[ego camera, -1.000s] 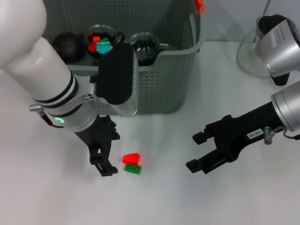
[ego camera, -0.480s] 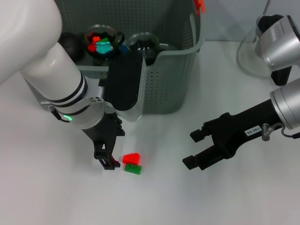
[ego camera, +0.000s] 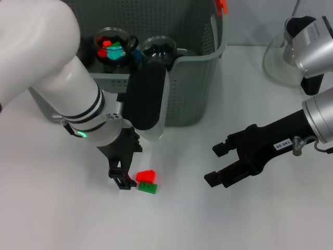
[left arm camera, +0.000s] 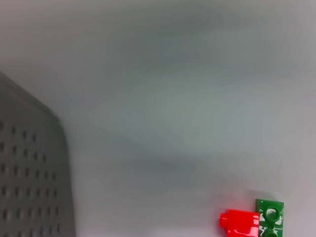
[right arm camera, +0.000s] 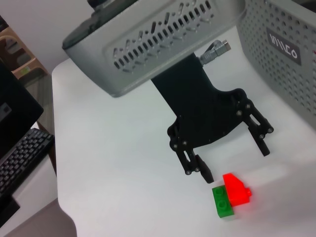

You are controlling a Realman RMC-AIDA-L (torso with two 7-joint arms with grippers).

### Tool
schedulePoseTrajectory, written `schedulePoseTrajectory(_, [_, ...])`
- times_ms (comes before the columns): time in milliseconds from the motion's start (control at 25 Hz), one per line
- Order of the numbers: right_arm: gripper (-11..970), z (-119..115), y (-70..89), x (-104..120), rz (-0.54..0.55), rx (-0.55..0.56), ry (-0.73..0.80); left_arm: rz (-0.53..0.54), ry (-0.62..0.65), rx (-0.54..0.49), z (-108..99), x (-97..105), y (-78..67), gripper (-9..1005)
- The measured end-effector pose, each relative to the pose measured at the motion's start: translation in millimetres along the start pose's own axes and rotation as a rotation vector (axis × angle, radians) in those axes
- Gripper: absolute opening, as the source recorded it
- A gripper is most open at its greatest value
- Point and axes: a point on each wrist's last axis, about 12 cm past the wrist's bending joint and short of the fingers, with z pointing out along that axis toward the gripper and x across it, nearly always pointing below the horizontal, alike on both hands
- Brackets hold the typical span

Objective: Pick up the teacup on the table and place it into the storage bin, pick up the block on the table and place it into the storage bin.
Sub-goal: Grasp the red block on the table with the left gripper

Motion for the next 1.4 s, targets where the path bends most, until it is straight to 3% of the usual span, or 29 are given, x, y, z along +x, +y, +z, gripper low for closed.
schedulePoseTrajectory(1400, [941,0.8,0.5,0.1,-0.004,-0.002,-0.002,0.043,0.015,-0.005,11.1,-12.8,-0.5,829])
